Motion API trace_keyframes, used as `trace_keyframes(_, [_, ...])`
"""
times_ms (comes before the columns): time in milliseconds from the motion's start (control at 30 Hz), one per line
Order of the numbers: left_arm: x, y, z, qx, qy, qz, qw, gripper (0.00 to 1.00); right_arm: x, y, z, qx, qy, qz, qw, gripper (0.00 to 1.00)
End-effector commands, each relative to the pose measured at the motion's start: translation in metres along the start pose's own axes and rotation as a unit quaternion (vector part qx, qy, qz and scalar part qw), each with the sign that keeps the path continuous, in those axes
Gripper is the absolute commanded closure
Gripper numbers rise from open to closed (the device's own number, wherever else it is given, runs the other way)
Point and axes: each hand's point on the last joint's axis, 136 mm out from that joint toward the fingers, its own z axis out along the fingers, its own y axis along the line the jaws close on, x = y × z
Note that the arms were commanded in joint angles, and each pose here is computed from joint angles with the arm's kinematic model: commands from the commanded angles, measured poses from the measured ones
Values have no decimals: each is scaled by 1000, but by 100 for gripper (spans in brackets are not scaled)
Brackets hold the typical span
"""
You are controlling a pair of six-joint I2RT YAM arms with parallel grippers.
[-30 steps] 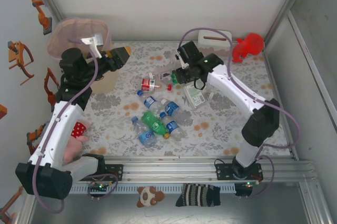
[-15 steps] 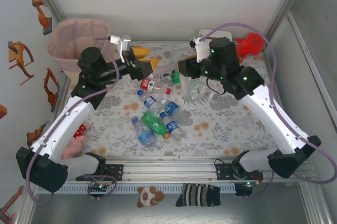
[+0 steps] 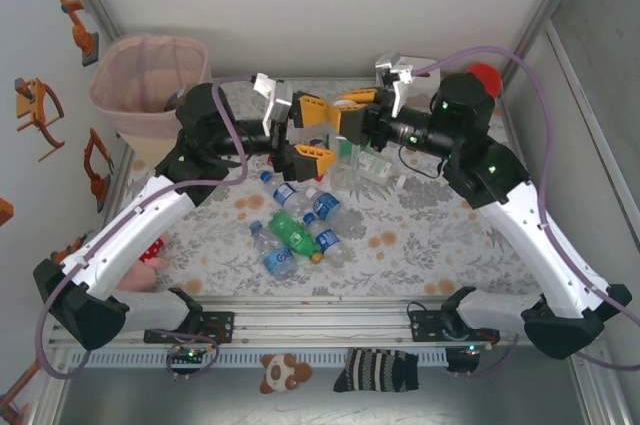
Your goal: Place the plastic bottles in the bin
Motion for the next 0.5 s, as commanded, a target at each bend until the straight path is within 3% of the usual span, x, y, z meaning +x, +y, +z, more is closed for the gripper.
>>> trace_keyframes(0, [1, -5, 9, 19, 10, 19, 1000, 3, -29, 38, -16, -79, -52, -23, 995, 65])
trace_keyframes(300, [6, -19, 30, 54, 17, 19, 998, 0, -51, 62, -35, -111, -94, -42, 988, 65])
trace_keyframes(467, [6, -23, 32, 62, 18, 20, 998, 8, -57, 59, -42, -85, -105, -45, 990, 65])
